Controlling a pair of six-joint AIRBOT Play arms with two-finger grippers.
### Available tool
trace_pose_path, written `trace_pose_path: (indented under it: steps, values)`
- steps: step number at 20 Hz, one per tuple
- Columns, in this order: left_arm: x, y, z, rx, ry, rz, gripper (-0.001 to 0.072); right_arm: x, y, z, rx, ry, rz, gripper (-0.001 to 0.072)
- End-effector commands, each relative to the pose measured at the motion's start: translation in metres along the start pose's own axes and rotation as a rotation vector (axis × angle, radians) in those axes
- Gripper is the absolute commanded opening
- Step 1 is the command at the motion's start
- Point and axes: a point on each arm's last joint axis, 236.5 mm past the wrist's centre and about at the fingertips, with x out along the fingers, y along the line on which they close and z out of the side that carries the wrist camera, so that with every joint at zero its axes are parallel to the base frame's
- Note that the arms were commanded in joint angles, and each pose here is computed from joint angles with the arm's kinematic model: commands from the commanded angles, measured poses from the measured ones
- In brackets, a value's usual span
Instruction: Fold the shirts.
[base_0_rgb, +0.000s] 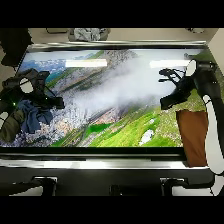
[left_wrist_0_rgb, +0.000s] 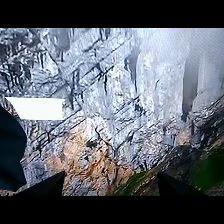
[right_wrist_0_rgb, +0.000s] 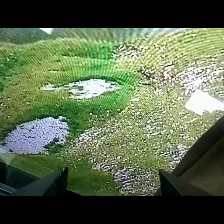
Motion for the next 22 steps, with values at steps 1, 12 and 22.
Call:
trace_pose_path:
  steps: [1,12,22]
  values:
    - [0.000,0.000,0.000,0.000,0.001,0.000,0.0719,0.000,0.000,0.000,0.001,0.000,0.000,0.0659]
    - [0.000,0.000,0.000,0.000,0.001,0.000,0.0719,0.000,0.000,0.000,0.001,0.000,0.000,0.0659]
    - [0.001,-0.002,0.000,-0.035,0.002,-0.005,0.0719,-0.001,-0.009,0.018,0.022,-0.076,-0.038,0.0659]
